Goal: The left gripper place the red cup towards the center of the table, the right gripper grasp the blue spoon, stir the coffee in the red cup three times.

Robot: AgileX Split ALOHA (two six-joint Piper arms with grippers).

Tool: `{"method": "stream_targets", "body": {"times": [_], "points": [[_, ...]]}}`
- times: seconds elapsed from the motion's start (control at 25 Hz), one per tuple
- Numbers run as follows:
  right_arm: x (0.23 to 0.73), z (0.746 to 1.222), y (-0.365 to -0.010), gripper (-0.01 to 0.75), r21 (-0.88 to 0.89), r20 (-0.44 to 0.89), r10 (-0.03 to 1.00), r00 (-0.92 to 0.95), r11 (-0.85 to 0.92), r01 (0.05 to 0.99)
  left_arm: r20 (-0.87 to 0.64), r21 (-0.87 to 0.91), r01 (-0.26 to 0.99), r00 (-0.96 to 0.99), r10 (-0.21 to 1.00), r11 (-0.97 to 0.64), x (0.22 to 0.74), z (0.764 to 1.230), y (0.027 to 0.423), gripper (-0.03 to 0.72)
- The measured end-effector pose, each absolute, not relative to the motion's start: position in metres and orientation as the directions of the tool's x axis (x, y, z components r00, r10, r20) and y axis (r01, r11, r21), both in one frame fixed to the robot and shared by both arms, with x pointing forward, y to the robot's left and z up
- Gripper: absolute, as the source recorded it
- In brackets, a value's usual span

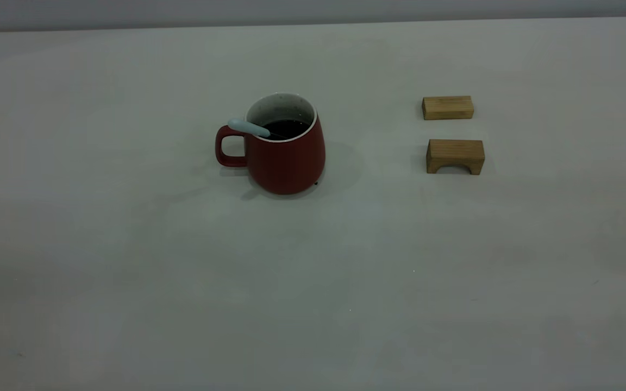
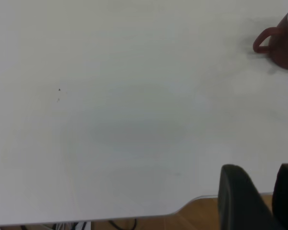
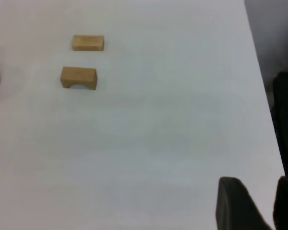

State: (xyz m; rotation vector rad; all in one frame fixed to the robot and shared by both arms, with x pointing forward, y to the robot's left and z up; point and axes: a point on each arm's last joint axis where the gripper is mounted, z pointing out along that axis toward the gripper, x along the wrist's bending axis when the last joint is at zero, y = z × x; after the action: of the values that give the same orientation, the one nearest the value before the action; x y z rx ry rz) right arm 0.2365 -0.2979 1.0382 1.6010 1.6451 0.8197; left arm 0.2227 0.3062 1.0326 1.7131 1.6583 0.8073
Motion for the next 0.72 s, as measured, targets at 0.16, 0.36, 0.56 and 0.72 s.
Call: {"method": "stream_targets", "body": {"times": [0.16, 0.36, 0.56, 0.72], "points": [[0.2365, 1.0382, -0.2978, 0.237, 0.826, -0.027, 1.000, 0.010, 0.016, 0.563, 0.010, 0.781, 0.625, 0.028, 1.000, -0.025, 0.2227, 1.0326, 0.3062, 0.247], [0.2365, 1.0382, -0.2976, 0.237, 0.826, -0.022, 1.000, 0.011, 0.012, 0.563, 0.010, 0.781, 0.625, 0.028, 1.000, -0.025, 0.2227, 1.0326, 0.3062, 0.247], [0.2365, 1.0382, -0.2976, 0.237, 0.826, -0.021, 1.000, 0.012, 0.011, 0.563, 0.010, 0.781, 0.625, 0.028, 1.000, -0.025, 0.2227, 1.0326, 0.3062, 0.247], [0.2365, 1.0382, -0.2974, 0.237, 0.826, -0.020, 1.000, 0.011, 0.010, 0.563, 0.010, 0.781, 0.625, 0.028, 1.000, -0.025, 0.2227, 1.0326, 0.3062, 0.247]]}}
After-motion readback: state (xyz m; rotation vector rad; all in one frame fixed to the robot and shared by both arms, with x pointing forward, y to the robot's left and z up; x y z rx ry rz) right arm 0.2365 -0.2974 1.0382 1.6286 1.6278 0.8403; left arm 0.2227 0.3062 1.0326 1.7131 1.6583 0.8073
